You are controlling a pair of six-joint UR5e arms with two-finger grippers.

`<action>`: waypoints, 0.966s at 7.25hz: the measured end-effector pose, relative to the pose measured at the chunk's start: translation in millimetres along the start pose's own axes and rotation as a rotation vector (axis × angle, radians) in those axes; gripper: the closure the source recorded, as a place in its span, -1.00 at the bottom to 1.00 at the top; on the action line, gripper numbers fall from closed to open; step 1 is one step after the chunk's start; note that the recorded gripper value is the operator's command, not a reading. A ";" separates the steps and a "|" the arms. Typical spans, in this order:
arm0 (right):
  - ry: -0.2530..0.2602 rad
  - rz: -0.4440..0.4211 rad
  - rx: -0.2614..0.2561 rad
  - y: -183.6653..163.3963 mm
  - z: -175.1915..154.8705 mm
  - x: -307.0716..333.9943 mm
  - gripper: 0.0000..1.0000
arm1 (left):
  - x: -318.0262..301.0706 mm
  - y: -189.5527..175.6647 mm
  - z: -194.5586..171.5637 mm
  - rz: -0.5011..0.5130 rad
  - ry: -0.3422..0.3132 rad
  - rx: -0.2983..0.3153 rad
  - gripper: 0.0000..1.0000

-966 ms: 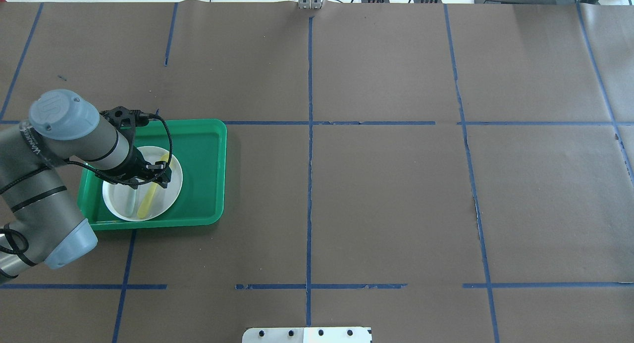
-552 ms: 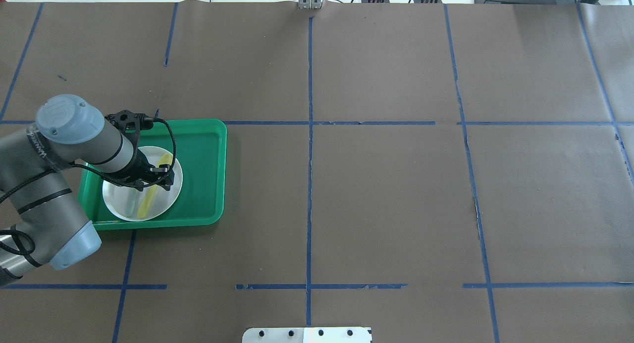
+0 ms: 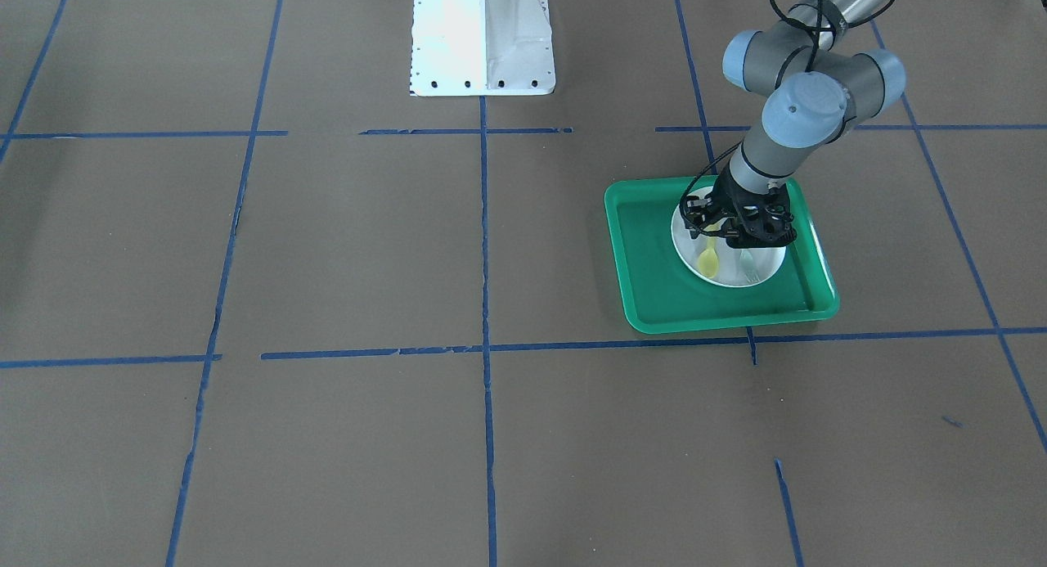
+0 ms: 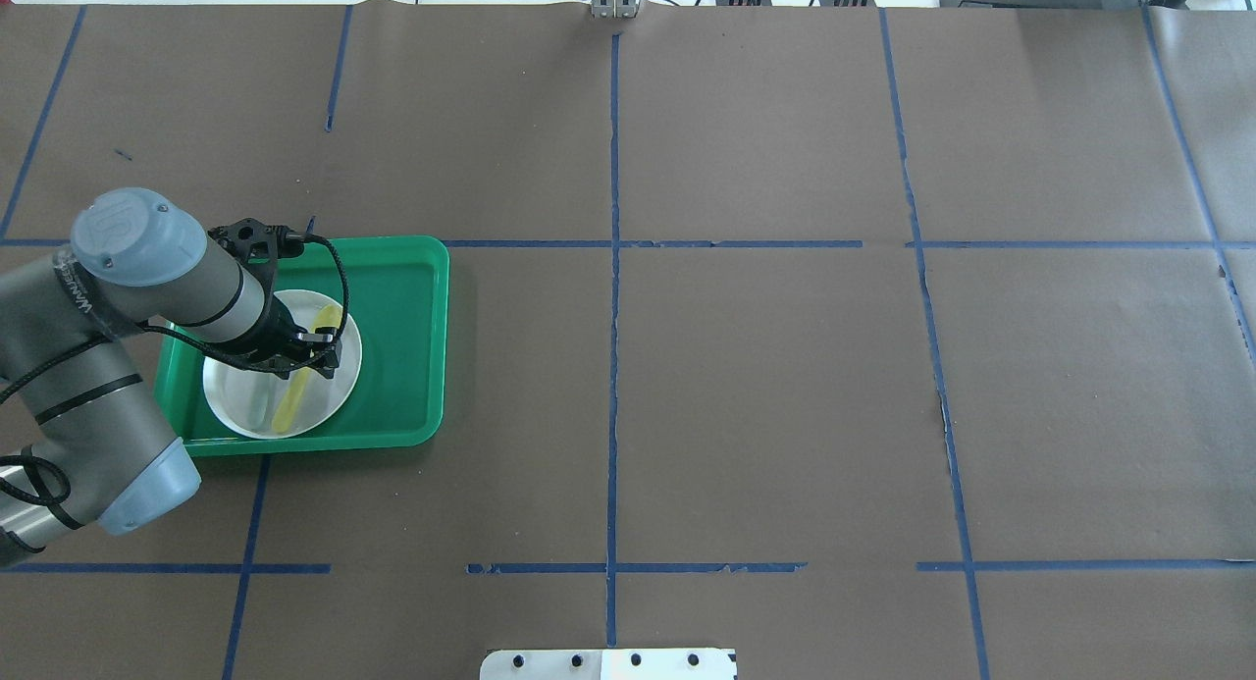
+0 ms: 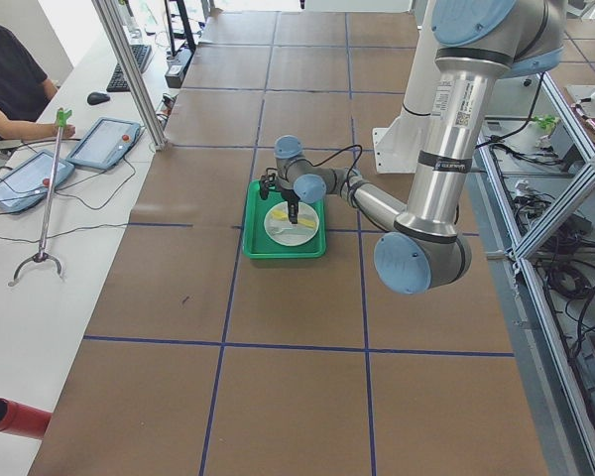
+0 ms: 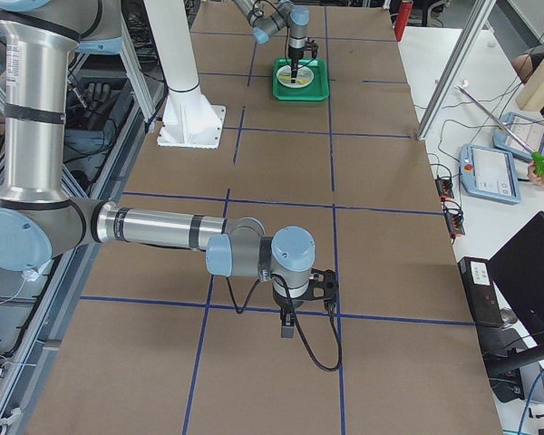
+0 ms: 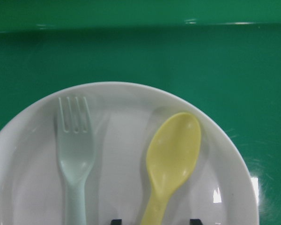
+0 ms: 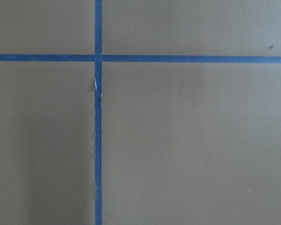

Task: Place spoon
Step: 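Lower the left gripper and close it on the yellow spoon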

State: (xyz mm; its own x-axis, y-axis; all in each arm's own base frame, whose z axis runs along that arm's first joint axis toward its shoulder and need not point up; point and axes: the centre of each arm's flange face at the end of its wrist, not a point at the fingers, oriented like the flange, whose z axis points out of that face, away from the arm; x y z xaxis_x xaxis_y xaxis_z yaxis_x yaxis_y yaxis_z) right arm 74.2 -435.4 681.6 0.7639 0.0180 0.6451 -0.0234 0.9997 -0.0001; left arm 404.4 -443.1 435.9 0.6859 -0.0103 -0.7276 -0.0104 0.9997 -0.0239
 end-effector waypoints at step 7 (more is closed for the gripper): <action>0.000 0.000 0.000 0.0 0.0 0.0 -1.00 | 8.5 10.1 -58.7 0.018 0.003 0.026 1.00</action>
State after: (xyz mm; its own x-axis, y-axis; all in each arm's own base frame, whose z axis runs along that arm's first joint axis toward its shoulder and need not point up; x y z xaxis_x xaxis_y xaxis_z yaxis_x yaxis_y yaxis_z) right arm 74.2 -435.4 681.6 0.7639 0.0181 0.6451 -0.0237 0.9997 0.0000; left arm 367.4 -434.5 389.2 0.6833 0.0073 -0.7301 -0.0035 1.0000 0.0068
